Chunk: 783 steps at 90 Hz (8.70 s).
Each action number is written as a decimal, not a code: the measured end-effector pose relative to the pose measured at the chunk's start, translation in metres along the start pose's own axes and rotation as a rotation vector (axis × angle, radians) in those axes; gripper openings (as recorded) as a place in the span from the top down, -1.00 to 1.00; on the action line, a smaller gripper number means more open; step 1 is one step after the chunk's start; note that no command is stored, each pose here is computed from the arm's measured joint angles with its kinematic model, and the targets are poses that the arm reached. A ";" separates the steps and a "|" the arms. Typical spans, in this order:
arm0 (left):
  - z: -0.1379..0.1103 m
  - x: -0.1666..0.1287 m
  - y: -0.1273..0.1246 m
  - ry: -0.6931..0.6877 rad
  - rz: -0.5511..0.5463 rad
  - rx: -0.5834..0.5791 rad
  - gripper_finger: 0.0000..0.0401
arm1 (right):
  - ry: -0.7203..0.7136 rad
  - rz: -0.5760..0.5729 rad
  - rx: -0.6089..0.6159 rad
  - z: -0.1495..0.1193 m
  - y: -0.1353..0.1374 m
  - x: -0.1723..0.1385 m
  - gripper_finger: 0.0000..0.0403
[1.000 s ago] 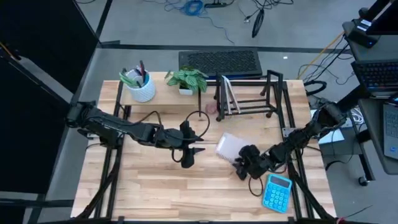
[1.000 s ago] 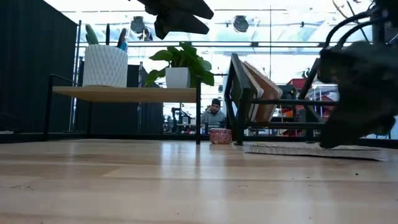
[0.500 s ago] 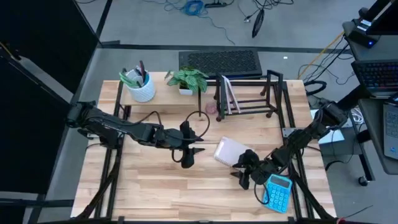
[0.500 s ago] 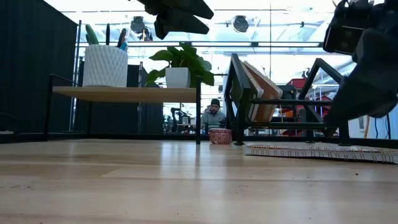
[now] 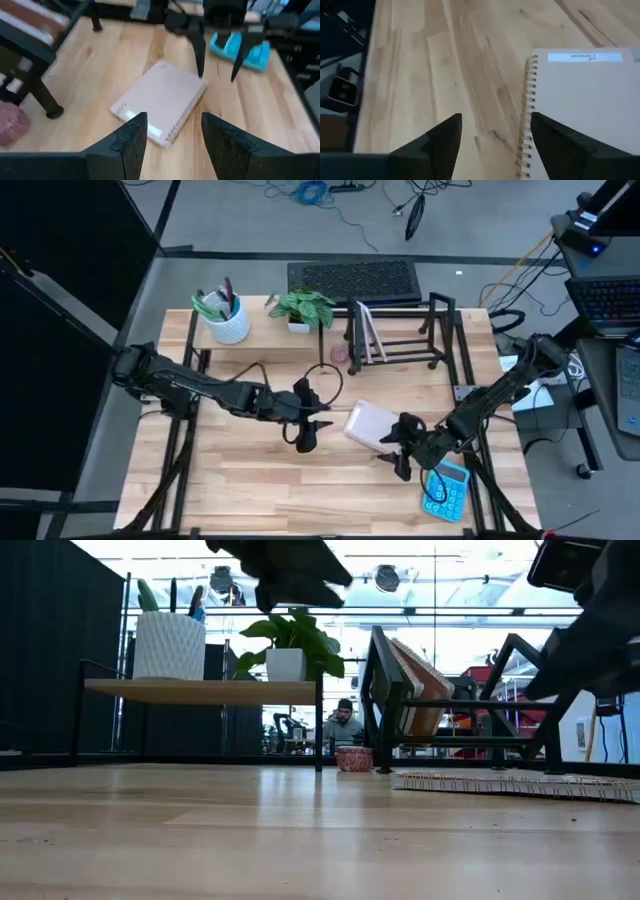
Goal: Stock shelves
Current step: Put the white notebook on the black bookshelf
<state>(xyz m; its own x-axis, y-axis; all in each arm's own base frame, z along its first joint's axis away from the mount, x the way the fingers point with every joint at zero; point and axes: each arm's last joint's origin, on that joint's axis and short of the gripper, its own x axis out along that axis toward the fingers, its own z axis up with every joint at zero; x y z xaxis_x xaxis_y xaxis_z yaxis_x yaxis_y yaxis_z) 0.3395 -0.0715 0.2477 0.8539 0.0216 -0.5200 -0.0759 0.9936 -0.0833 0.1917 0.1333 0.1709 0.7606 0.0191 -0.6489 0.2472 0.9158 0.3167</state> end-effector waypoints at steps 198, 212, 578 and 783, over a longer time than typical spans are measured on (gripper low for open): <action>-0.106 0.139 -0.007 0.071 -0.240 -0.059 0.14 | 0.233 -0.316 -0.508 -0.042 0.009 0.047 -0.10; -0.105 0.140 -0.015 0.034 -0.345 -0.057 0.14 | 0.228 -0.447 -0.593 -0.032 0.007 0.038 -0.10; 0.018 0.029 0.059 0.112 0.096 -0.035 0.14 | -0.374 -0.752 -0.112 0.103 -0.021 -0.101 0.97; 0.007 0.028 0.055 0.223 0.114 -0.083 0.14 | -0.199 -0.774 0.499 0.190 -0.181 -0.035 0.68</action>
<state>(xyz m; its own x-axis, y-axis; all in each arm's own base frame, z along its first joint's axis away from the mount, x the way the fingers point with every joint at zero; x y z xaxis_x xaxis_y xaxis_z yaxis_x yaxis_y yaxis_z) 0.3625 -0.0155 0.2343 0.7034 0.0984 -0.7039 -0.2144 0.9736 -0.0781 0.2348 -0.1092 0.2681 0.3544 -0.6342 -0.6871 0.9203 0.3665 0.1364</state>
